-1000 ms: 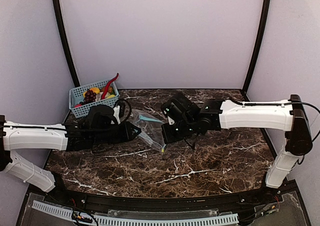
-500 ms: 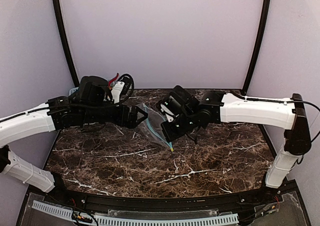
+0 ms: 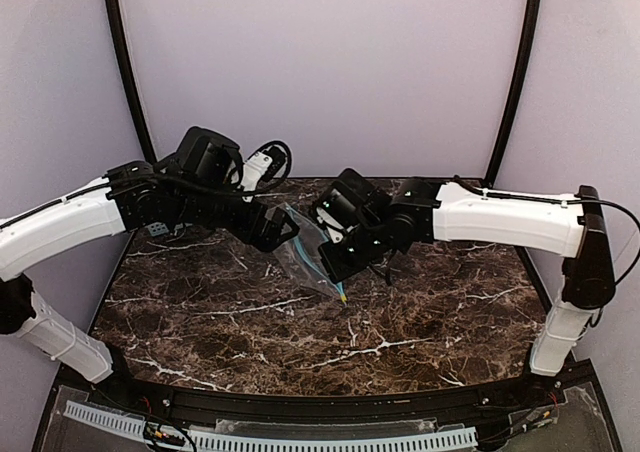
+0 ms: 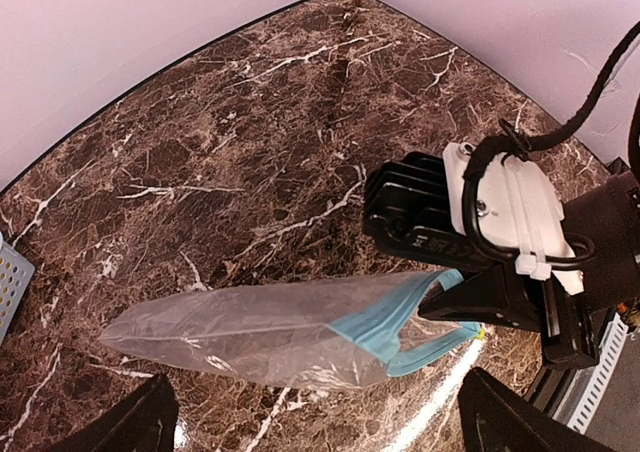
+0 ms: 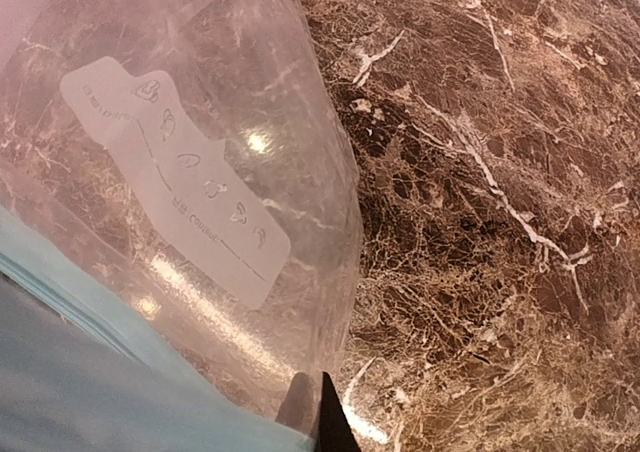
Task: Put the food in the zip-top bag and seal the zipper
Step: Pass from the right arm to the left
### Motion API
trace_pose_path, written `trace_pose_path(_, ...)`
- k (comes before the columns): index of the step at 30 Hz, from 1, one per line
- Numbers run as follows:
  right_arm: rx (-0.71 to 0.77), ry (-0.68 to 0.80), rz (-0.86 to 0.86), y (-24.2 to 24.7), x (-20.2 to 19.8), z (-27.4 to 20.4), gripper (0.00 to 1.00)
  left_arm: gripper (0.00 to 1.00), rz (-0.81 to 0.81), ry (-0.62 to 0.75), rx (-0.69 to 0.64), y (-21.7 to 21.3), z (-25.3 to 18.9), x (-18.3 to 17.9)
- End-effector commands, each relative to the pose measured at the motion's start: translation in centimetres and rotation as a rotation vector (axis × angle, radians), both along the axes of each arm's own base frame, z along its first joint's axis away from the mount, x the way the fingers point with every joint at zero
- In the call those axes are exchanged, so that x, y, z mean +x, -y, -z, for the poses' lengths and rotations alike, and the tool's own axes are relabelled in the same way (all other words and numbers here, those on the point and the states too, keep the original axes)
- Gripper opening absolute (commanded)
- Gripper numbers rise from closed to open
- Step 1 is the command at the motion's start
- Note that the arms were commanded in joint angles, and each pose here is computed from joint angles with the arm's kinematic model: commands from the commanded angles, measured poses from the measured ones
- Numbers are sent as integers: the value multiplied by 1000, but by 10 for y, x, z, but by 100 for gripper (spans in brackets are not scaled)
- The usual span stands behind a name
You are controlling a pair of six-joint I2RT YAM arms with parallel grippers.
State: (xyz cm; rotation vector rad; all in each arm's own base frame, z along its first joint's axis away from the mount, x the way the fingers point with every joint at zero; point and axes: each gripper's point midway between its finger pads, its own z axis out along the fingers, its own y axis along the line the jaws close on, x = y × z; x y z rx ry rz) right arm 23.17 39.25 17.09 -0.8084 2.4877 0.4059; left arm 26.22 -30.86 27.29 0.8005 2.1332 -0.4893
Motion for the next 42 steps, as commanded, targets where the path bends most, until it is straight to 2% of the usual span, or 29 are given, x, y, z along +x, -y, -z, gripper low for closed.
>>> trace_pose_path(1, -14, -6, -11, -4, 1, 2, 0, 99, 27, 29, 60, 0, -2, 5)
trace_pose_path(14, -21, -4, -26, -9, 1, 1, 0, 97, 51, 65, 122, 12, 5, 21)
trace_pose_path(19, -25, -7, -42, -11, -2, 3, 0, 83, 22, 99, 152, 8, 7, 28)
trace_pose_path(29, -34, -13, -79, -15, -8, 7, 0, 65, 75, 157, 159, 16, 7, 32)
trace_pose_path(42, -64, 19, 1, -2, 3, 4, 0, 19, 37, 129, 179, 2, 27, 27)
